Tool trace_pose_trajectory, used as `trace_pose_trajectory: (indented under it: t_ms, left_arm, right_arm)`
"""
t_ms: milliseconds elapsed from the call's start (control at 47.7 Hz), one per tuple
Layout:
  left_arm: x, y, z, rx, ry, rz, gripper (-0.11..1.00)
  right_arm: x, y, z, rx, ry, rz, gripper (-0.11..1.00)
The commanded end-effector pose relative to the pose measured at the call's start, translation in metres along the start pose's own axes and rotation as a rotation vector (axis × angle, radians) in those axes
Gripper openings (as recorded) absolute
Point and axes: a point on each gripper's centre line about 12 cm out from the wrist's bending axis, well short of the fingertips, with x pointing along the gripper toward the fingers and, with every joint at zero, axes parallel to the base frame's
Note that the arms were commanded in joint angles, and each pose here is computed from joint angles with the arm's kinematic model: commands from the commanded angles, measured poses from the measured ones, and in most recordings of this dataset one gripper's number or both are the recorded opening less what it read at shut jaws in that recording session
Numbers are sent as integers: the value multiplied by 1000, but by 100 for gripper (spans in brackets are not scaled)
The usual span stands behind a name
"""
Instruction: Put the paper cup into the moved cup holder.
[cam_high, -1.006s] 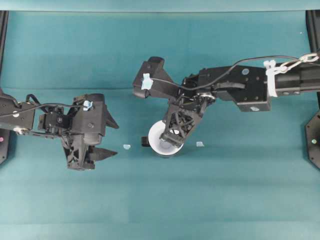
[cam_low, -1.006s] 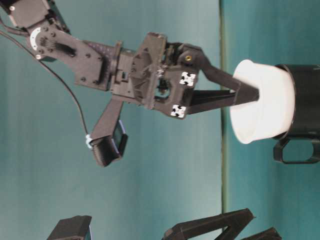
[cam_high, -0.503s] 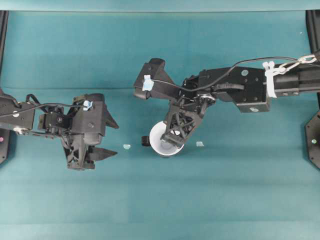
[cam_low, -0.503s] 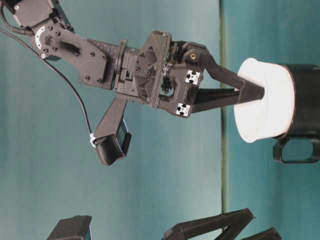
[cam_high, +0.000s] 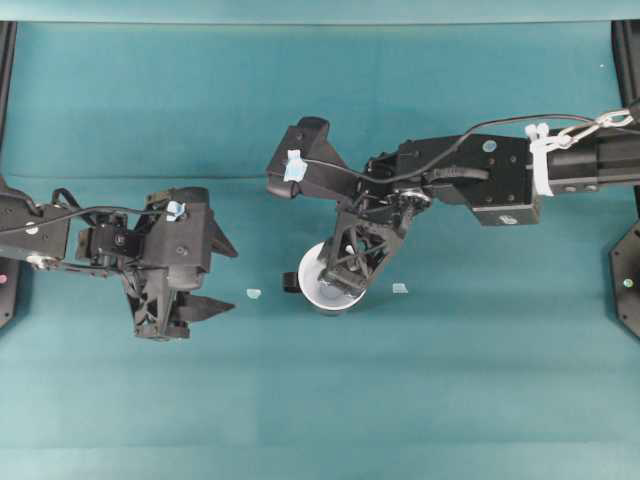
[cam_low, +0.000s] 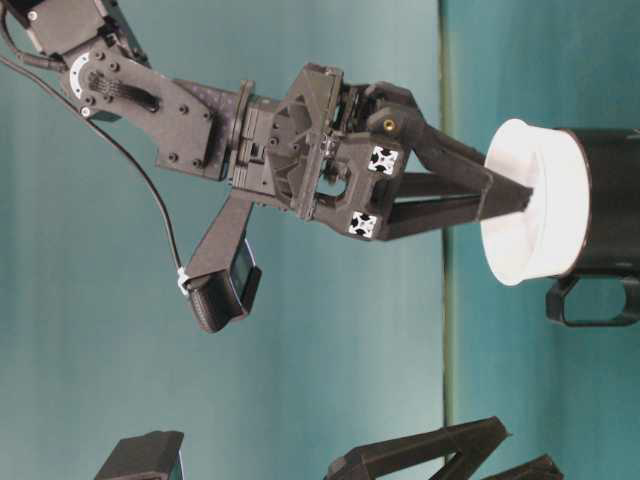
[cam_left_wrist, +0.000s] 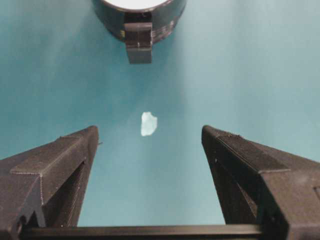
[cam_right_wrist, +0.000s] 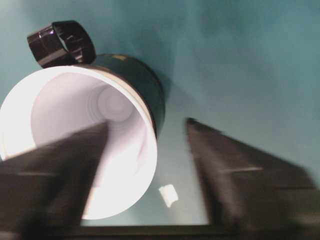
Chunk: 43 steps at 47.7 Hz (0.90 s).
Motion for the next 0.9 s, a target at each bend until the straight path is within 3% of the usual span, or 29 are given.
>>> trace_pose_trajectory:
  t_ms: [0,84,440,755,881]
  left_arm:
    - [-2,0,8,3,-28,1,83]
    - [-2,0,8,3,-26,1,83]
    - [-5,0,8,3,-35,1,83]
    - [-19,0,6,0,-60,1,83]
    - [-26,0,5,-25,-75,-1,83]
  right_arm:
    - [-12,4,3,0,-30,14,71]
    - [-14,5,3,-2,-36,17,78]
    - [-45,7,4,-17,-114,34,77]
    - [-78,7,-22,-45,-231,73,78]
    - [-93,5,-33,-44,-308,100,78]
